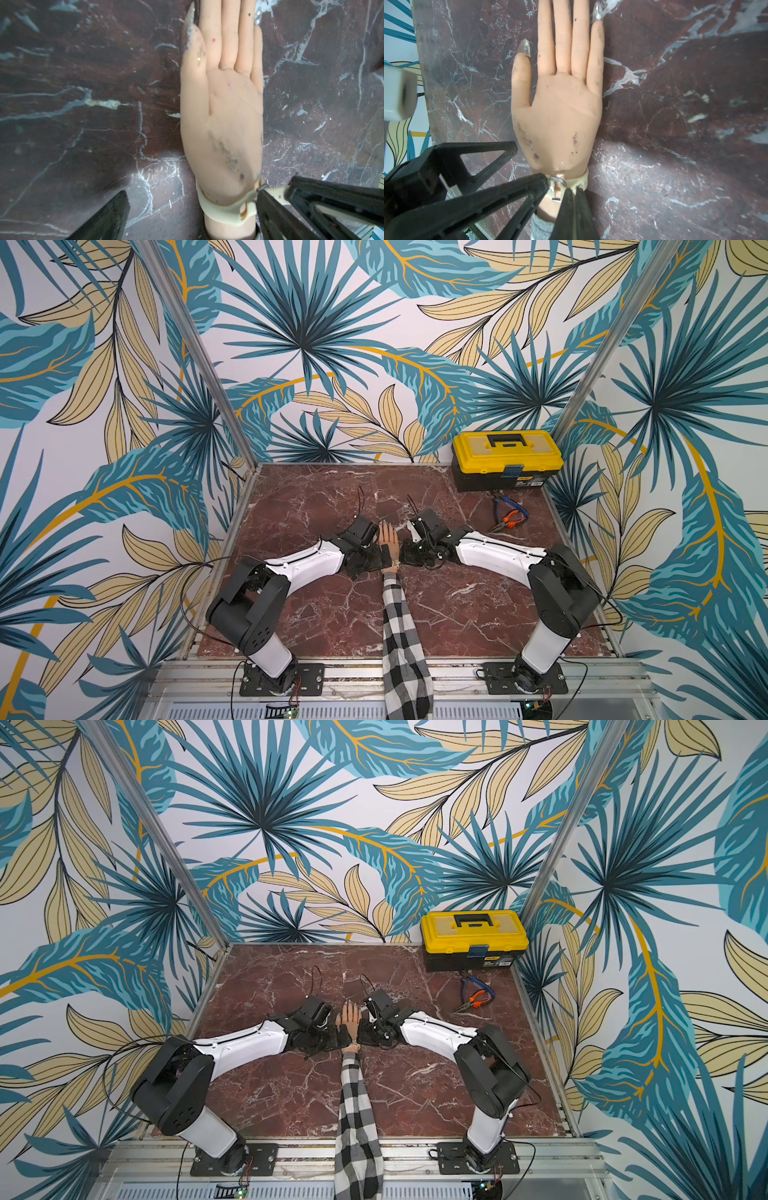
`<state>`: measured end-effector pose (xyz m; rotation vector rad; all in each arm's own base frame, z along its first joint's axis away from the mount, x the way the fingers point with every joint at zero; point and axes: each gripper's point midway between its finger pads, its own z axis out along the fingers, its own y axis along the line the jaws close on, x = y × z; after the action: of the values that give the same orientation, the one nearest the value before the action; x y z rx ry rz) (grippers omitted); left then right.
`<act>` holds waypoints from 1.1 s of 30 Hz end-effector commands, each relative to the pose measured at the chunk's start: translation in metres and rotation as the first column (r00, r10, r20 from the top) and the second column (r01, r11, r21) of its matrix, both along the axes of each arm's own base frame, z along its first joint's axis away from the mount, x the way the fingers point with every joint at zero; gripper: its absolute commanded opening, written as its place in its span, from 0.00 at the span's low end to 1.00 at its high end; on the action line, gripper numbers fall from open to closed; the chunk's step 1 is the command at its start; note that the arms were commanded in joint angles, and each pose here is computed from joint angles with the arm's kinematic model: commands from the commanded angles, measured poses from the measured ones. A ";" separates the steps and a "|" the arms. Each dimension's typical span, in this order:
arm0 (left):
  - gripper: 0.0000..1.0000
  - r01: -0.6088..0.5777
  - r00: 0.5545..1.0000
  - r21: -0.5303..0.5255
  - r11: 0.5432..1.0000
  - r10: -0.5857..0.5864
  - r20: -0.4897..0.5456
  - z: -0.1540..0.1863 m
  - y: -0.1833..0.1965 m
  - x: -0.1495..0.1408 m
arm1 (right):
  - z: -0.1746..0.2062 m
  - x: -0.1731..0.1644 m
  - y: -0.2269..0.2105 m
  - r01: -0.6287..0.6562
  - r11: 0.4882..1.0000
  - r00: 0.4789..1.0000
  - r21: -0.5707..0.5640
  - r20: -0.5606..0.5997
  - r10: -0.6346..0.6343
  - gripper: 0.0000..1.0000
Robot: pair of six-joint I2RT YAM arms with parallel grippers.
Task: Take off the watch
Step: Untie the watch from the hand.
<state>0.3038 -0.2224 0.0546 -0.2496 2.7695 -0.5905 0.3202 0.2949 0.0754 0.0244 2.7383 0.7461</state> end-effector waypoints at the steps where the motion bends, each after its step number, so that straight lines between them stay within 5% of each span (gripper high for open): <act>1: 0.97 -0.013 1.000 0.037 0.999 0.013 -0.004 -0.002 0.014 -0.003 | -0.003 -0.001 -0.003 0.001 1.000 1.000 -0.021 -0.015 -0.001 0.00; 3: 0.97 -0.012 1.000 0.040 0.999 0.013 -0.008 -0.003 0.013 -0.004 | 0.001 -0.001 -0.001 -0.003 1.000 1.000 -0.008 -0.013 0.003 0.00; 8: 0.97 -0.012 1.000 0.048 0.999 0.013 -0.009 -0.005 0.015 -0.005 | 0.028 0.001 0.008 -0.024 0.998 0.999 0.054 0.028 0.023 0.26; 12: 0.97 -0.016 1.000 0.051 0.999 0.016 -0.003 -0.004 0.018 -0.004 | 0.052 0.001 0.006 -0.025 0.995 0.997 0.096 0.069 0.019 0.34; 21: 0.97 -0.022 1.000 0.049 0.999 0.021 0.009 -0.001 0.023 -0.005 | 0.043 0.000 -0.016 0.094 0.967 0.992 0.238 0.058 -0.111 0.35; 33: 0.97 -0.028 1.000 0.058 0.998 0.027 0.013 -0.002 0.026 -0.005 | 0.019 0.009 0.014 0.135 0.874 0.990 0.466 -0.040 -0.132 0.30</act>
<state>0.3022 -0.2074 0.0541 -0.2649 2.7598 -0.5524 0.3256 0.2967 0.0848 0.2988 2.5273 1.2160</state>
